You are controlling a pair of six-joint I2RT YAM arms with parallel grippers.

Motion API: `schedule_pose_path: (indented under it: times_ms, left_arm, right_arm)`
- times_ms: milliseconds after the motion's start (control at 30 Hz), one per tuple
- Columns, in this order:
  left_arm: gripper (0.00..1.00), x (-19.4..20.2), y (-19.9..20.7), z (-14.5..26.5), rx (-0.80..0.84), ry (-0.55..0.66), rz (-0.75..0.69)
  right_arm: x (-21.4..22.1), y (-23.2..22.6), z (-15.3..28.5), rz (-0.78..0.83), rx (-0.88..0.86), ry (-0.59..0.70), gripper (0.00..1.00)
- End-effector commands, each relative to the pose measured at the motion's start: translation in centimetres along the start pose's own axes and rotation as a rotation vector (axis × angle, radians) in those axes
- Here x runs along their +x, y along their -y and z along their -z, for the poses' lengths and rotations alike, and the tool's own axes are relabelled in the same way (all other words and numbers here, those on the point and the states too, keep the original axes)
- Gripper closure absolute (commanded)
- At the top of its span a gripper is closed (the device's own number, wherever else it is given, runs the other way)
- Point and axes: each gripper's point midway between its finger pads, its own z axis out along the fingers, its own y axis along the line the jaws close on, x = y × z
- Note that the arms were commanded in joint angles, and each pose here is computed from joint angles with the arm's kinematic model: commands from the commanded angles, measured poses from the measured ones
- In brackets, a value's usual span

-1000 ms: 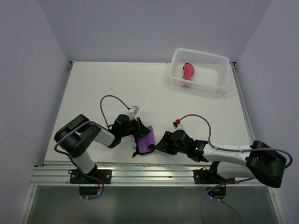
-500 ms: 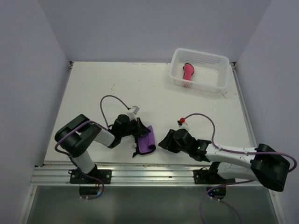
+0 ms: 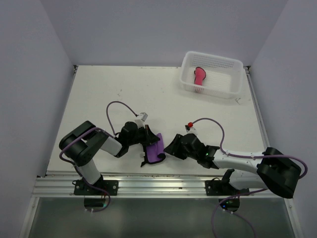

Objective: Roll the towels
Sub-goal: Roll the towel

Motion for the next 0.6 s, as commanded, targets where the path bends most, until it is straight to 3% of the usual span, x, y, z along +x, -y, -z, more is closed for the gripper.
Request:
schedule_pose_path:
  times_ms: [0, 300, 567]
  left_arm:
    - [1.00, 4.2, -5.7, 1.1, -0.213, -0.114, 0.005]
    - [1.00, 4.3, -5.7, 0.9, -0.211, -0.121, 0.007]
    - [1.00, 4.3, -5.7, 1.0, -0.212, -0.123, 0.003]
  right_arm:
    - [-1.1, -3.0, -0.2, 0.004, -0.086, 0.017, 0.51]
    - [-0.3, -5.0, -1.1, 0.088, -0.143, -0.043, 0.50]
    - [0.5, -1.8, -1.6, 0.189, -0.003, -0.085, 0.54]
